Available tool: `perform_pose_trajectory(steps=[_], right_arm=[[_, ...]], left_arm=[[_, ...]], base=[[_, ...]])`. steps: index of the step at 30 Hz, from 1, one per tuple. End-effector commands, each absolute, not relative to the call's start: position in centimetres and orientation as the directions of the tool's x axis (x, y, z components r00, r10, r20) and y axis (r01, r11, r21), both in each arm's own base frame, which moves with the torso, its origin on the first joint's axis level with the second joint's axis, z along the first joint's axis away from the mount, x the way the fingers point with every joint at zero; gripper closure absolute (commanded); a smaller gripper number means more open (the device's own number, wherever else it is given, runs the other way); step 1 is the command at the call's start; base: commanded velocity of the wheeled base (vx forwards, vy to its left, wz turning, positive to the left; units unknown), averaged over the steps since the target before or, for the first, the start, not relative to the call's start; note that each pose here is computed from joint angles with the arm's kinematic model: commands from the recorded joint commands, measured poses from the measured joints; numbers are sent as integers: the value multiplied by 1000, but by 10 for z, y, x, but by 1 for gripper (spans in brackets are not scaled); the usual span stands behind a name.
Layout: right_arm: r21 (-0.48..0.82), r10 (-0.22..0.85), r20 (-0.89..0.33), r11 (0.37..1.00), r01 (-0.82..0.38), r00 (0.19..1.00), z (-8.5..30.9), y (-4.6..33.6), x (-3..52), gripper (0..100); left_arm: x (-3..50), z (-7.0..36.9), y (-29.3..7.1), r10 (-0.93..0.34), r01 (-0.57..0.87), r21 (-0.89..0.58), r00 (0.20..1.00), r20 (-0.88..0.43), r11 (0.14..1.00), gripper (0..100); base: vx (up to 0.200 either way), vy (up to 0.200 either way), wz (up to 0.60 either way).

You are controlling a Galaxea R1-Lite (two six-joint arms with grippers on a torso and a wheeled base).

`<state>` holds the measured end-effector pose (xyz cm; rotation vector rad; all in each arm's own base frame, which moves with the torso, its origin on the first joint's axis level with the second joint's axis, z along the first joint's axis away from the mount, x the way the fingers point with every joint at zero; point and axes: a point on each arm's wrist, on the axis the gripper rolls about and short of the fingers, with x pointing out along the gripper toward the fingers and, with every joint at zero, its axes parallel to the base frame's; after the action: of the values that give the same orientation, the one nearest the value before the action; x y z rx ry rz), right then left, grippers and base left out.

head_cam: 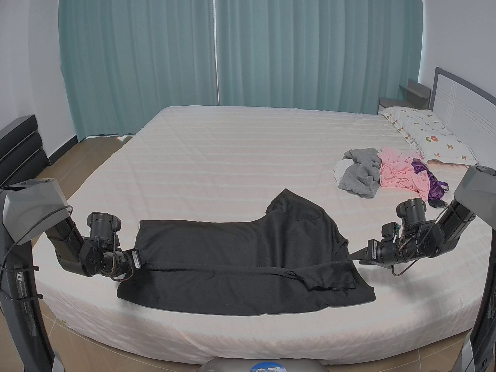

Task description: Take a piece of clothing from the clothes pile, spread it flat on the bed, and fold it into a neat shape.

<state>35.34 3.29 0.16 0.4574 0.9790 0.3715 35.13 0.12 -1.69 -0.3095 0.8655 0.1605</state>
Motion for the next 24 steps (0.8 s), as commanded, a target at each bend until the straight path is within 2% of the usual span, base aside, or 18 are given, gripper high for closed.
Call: perform_pose_trajectory(steps=[1, 9, 13, 16, 19, 20, 21, 24], right_arm=[[534, 499, -684, 839, -101, 532, 16, 33, 350, 0], [579, 511, -634, 811, -81, 581, 51, 35, 316, 0], [624, 517, -616, 781, -33, 595, 51, 45, 295, 0], [651, 498, -590, 759, 9, 635, 46, 58, 279, 0], [687, 491, -559, 726, 42, 668, 44, 68, 269, 0], [730, 493, -534, 679, 79, 687, 46, 75, 262, 0], [745, 494, -527, 660, 97, 692, 46, 77, 260, 0], [761, 481, -527, 634, 138, 701, 48, 77, 251, 0]], left_arm=[[352, -12, 1, 14, -266, -210, 650, -760, 941, 0], [330, 34, 18, -17, -253, -282, 716, -698, 925, 0], [310, 45, 22, -38, -244, -304, 720, -693, 921, 0], [292, 51, 22, -77, -231, -339, 715, -695, 912, 0], [281, 57, 21, -100, -251, -393, 721, -686, 884, 0], [274, 62, 19, -112, -273, -433, 725, -679, 859, 0], [270, 63, 18, -119, -276, -445, 725, -678, 852, 0], [257, 63, 16, -146, -272, -464, 714, -685, 843, 0]], base=[[0, 0, 0], [0, 0, 0], [0, 0, 0], [0, 0, 0], [0, 0, 0], [0, 0, 0], [0, 0, 0], [0, 0, 0]])
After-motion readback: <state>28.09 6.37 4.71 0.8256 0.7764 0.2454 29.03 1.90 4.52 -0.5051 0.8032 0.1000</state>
